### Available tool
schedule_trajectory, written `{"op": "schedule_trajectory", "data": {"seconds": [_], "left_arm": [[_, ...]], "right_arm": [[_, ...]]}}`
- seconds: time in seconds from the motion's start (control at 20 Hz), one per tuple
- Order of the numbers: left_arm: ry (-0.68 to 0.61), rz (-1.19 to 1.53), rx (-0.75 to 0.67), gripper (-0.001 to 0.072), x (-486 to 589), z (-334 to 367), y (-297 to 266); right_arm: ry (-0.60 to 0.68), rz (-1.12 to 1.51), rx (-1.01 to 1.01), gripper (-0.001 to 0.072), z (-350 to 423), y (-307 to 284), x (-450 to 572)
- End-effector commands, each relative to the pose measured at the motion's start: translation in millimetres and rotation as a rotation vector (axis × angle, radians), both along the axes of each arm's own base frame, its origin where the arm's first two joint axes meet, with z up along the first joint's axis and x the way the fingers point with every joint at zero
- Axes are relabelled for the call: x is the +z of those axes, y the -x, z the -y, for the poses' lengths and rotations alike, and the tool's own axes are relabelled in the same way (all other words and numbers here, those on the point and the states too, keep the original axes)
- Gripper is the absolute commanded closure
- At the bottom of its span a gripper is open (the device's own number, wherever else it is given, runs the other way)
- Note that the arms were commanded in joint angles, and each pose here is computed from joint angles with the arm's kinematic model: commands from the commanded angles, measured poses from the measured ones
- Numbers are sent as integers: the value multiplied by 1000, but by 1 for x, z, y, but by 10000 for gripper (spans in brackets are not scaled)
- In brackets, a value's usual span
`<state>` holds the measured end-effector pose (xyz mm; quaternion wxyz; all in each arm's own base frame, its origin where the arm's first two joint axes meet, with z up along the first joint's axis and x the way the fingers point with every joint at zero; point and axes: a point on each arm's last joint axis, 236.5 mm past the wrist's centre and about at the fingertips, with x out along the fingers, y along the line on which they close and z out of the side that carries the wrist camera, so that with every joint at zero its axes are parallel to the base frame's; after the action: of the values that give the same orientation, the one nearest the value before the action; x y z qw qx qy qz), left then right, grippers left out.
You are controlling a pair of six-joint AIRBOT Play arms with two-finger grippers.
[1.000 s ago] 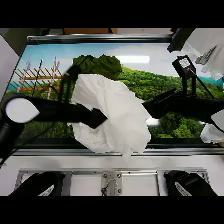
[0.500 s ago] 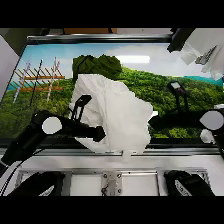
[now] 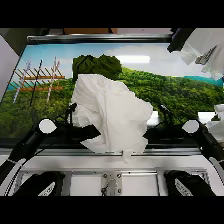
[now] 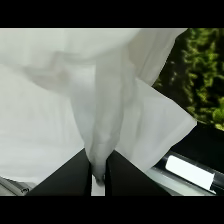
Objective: Fold the clothes and pants, and hang the long-sleeved shirts on hangers.
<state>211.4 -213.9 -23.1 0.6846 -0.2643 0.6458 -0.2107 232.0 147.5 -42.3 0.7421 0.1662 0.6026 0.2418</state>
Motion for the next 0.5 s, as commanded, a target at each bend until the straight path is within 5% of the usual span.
{"op": "schedule_trajectory", "data": {"seconds": [0.0, 0.35, 0.4, 0.45], "left_arm": [[-7, -17, -7, 71, -20, 9, 4], [-47, -36, -196, 73, -47, 47, -10], [-54, -76, -205, 164, -55, 46, -8], [-58, -108, -209, 423, -60, 45, -9]], "right_arm": [[-1, 39, -11, 623, -1, -11, -3], [18, 75, 23, 624, 1, -18, 13], [35, 93, 33, 624, 4, -21, 17], [48, 109, 43, 625, 6, -26, 22]]}}
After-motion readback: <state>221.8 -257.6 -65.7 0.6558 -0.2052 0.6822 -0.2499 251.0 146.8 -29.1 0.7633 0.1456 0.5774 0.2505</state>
